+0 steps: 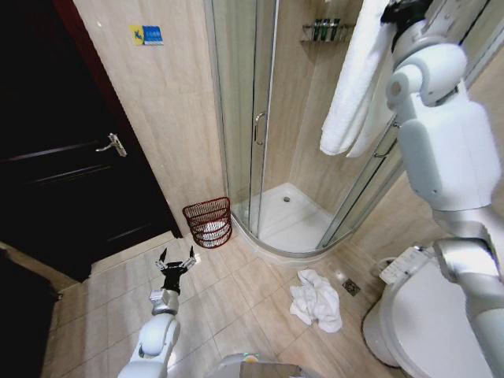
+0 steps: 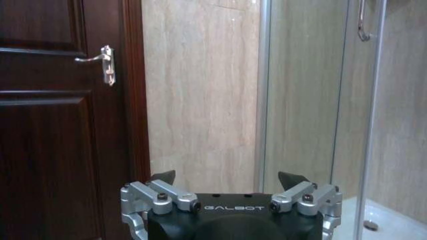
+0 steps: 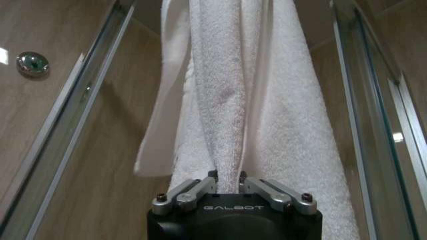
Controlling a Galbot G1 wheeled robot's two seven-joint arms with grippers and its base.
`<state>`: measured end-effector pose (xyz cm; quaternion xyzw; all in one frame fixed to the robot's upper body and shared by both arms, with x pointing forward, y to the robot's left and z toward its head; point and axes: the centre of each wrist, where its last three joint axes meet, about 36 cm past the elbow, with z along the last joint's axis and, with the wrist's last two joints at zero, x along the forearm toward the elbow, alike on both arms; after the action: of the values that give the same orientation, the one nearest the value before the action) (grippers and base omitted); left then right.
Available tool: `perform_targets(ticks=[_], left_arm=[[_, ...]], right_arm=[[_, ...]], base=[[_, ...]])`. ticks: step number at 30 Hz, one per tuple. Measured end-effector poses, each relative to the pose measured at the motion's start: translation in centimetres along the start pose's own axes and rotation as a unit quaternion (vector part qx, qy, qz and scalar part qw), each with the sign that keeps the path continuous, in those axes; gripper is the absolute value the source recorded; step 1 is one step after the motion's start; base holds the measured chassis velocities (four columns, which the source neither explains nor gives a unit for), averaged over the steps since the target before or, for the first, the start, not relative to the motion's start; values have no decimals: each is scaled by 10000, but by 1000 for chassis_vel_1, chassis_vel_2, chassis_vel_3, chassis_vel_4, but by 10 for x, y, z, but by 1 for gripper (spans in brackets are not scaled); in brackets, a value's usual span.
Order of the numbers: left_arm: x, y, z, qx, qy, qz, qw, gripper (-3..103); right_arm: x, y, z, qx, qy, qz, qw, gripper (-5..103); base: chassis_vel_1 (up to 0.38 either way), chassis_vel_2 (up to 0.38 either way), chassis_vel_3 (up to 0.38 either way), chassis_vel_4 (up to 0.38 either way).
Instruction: Discard the used towel into the hamper.
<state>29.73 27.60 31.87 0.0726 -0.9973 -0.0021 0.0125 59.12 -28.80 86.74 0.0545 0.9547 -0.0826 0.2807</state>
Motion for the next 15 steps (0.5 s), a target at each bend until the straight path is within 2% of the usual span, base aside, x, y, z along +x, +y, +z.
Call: perform_targets(ticks=[15], left_arm=[[-1, -2, 0, -50, -46, 38, 10000, 100]], right_arm=[[18, -3, 22, -42, 149, -25, 9999, 7]], base=[[0, 0, 0, 0]])
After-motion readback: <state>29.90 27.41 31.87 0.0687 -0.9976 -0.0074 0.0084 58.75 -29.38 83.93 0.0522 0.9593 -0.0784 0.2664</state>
